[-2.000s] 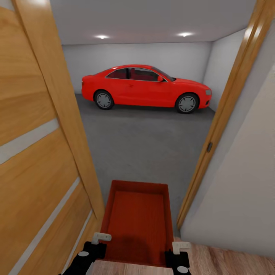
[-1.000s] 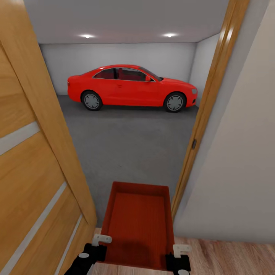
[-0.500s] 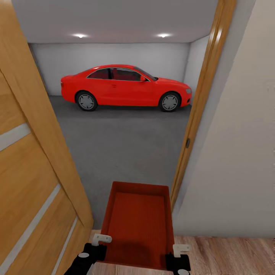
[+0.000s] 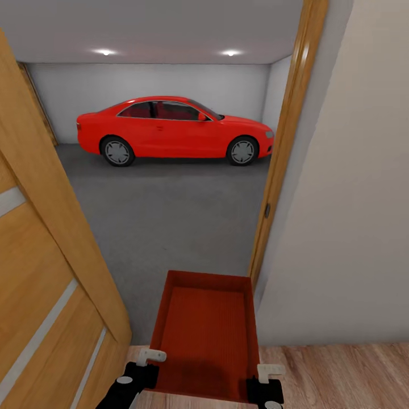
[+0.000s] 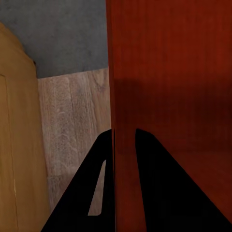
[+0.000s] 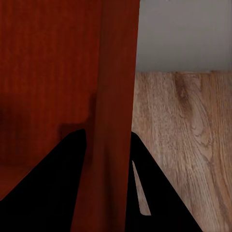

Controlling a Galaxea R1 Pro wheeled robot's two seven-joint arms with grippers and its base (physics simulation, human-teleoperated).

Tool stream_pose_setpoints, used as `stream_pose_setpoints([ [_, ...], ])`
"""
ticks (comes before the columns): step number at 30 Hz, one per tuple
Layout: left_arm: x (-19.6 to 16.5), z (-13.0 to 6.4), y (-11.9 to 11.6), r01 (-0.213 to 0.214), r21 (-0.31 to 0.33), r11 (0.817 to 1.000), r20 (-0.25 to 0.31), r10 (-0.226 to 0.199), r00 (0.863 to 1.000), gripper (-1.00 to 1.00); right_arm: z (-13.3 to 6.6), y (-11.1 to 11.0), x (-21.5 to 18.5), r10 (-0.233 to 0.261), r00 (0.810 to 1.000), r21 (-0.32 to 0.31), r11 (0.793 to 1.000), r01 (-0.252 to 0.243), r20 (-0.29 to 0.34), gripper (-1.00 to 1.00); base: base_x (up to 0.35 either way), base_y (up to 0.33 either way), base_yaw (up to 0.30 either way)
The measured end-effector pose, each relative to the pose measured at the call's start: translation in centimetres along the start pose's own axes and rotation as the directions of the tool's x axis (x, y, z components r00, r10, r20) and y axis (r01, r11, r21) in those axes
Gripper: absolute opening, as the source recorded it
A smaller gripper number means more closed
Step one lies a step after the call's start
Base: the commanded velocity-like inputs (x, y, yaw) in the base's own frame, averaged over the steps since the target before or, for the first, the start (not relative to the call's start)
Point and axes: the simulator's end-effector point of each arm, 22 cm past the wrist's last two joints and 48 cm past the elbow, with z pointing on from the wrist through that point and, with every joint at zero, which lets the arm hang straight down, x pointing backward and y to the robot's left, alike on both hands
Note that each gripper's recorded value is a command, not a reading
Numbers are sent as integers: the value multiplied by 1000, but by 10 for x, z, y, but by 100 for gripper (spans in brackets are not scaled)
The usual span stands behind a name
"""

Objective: Move the two storage containers from the living room to the garage. In the garage, place one container on the floor and stack the other container on top of it (either order is fine).

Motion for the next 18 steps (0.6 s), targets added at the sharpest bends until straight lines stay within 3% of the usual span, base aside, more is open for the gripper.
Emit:
stream_pose_setpoints([
  [12,0,0,0,1,-1,1000,0,-1,1000,-100,0,0,0,-1,1000,0,1000,1,1,-100,0,2,0],
  [18,-5,-1,2,2,-5,1000,7,-2,1000,-100,1,1,-6,0,1000,-4,1000,0,8,-100,0,181,0],
])
